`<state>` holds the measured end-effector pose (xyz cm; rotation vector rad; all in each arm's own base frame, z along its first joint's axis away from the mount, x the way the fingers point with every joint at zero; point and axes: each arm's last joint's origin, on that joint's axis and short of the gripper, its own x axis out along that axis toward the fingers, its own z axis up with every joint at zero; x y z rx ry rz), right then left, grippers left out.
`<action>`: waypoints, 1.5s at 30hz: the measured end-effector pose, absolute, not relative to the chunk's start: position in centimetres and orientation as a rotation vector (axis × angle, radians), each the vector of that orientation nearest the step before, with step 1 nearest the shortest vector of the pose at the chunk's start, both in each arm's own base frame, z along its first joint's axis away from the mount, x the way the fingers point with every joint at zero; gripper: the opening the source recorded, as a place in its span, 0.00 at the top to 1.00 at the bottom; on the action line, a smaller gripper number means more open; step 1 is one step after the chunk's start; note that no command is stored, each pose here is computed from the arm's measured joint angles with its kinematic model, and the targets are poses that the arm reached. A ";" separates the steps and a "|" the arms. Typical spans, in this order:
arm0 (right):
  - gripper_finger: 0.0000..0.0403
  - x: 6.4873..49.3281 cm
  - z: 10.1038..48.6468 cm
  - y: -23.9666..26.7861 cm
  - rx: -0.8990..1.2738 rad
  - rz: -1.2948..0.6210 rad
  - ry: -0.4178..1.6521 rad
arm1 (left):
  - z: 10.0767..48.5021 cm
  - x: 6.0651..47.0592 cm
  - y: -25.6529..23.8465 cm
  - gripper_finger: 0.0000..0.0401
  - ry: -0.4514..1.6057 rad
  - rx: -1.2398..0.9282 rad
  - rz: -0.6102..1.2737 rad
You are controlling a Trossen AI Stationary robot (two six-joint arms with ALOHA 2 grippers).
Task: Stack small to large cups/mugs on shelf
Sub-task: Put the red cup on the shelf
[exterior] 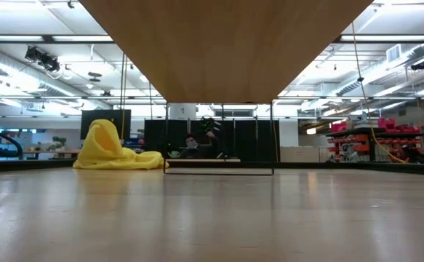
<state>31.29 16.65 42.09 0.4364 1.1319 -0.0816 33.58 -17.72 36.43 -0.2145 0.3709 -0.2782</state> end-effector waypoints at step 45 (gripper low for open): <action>0.65 27.5 45.8 13.7 0.576 -0.189 1.013 | 36.7 33.4 -18.1 0.85 0.343 -0.189 -0.299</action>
